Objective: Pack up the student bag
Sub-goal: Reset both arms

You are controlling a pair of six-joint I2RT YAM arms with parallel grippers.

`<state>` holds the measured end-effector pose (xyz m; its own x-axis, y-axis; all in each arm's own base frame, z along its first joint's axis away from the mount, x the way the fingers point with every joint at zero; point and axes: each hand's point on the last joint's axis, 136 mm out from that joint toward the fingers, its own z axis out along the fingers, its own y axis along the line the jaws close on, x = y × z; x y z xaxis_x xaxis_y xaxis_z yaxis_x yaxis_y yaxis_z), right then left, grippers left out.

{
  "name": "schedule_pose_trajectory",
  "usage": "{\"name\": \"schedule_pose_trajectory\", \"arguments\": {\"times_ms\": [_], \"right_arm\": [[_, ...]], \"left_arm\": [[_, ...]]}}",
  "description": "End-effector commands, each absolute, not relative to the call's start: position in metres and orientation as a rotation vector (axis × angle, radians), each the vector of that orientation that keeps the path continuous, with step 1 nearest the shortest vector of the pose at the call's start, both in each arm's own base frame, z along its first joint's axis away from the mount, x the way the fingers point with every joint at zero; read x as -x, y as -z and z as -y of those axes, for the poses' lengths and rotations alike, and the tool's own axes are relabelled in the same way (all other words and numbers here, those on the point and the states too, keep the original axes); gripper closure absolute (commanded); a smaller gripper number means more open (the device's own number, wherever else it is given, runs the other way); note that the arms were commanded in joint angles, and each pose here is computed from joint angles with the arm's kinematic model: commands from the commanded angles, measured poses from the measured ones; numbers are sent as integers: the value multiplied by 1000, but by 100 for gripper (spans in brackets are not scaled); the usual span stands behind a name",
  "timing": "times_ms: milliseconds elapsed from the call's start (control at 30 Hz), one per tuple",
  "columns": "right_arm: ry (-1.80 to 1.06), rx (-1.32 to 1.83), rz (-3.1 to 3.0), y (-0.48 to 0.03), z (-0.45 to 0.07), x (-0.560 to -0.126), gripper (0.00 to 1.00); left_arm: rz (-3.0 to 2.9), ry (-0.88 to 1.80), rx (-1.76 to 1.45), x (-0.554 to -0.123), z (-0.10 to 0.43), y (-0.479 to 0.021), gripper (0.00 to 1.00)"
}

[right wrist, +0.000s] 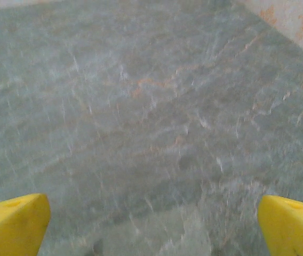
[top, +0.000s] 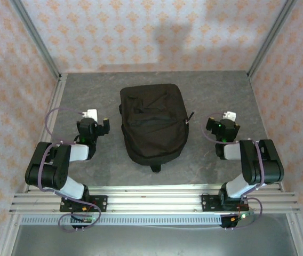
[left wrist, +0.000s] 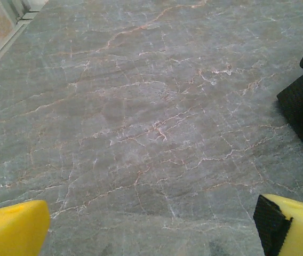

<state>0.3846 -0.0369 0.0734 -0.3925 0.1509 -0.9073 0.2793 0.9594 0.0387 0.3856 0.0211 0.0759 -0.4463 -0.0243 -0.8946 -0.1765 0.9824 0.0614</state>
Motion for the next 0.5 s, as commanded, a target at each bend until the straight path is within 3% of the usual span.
{"name": "schedule_pose_trajectory", "arguments": {"times_ms": [0, 467], "right_arm": [[96, -325, -1941, -90, 34, -393, 1], [103, -285, -1946, -89, 28, -394, 1]], "left_arm": [[-1966, -184, 170, -393, -26, -94, 0], [-1973, -186, 167, -393, -25, -93, 0]]}}
